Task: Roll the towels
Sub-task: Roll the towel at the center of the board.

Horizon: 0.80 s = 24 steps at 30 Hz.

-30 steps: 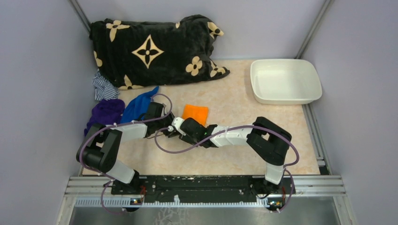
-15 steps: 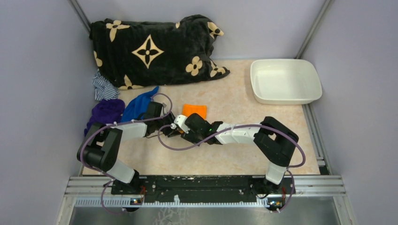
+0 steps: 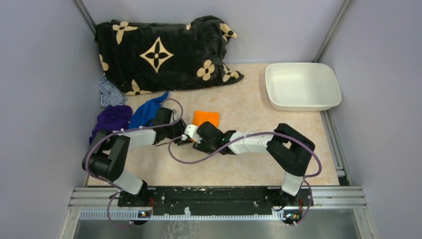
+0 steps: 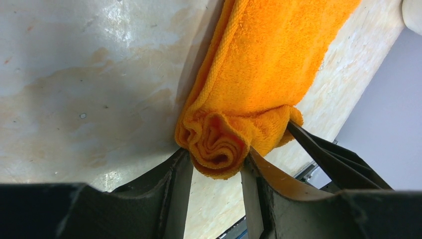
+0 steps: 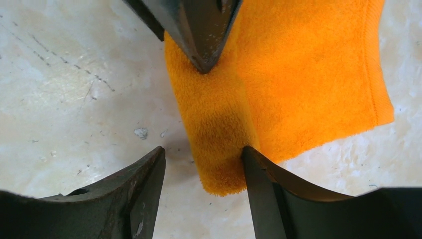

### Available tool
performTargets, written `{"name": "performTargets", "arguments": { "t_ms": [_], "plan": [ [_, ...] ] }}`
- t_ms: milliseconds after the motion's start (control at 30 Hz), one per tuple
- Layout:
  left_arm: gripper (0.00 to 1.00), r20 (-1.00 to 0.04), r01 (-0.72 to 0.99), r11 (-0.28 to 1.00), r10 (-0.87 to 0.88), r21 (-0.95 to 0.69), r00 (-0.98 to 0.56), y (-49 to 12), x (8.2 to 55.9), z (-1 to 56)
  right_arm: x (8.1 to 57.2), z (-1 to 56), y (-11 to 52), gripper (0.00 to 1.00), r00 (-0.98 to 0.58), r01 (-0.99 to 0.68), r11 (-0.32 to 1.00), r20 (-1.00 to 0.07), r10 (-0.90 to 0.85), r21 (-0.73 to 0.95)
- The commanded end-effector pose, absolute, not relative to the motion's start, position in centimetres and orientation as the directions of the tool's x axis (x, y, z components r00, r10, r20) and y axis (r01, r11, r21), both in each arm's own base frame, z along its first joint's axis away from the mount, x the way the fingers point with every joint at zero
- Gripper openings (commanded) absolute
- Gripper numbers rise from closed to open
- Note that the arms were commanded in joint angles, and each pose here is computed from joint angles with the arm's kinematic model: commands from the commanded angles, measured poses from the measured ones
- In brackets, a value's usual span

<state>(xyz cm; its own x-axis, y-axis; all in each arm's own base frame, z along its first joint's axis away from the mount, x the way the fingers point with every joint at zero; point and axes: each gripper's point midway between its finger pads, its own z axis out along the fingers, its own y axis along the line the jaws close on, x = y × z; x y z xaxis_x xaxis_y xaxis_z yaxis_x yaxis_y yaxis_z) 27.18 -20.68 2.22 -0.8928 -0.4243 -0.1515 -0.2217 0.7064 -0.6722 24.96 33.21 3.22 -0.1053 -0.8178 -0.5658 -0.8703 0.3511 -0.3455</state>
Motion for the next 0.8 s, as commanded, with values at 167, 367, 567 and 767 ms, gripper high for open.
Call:
{"name": "performTargets", "arguments": {
  "t_ms": [167,367,567,767],
  "plan": [
    [0.47,-0.113,-0.33,0.832,-0.418,-0.445,-0.902,-16.0,23.8,-3.4,27.4,1.0,31.3,0.58,-0.144,-0.848,0.382,-0.535,-0.832,-0.366],
    [0.48,-0.116,-0.327,0.831,-0.417,-0.449,-0.901,-15.8,24.2,-3.3,25.6,-2.9,30.3,0.5,-0.2,-0.899,0.335,-0.418,-0.886,-0.28],
    [0.49,-0.136,-0.321,0.834,-0.418,-0.449,-0.898,-15.4,24.7,-2.7,21.2,-1.6,31.8,0.23,-0.251,-0.952,0.303,-0.463,-0.85,-0.04],
    [0.57,-0.171,-0.318,0.825,-0.437,-0.468,-0.883,-14.9,25.1,-1.2,17.6,1.0,34.5,0.01,-0.37,-0.927,0.279,-0.496,-0.785,0.25]
  ]
}}
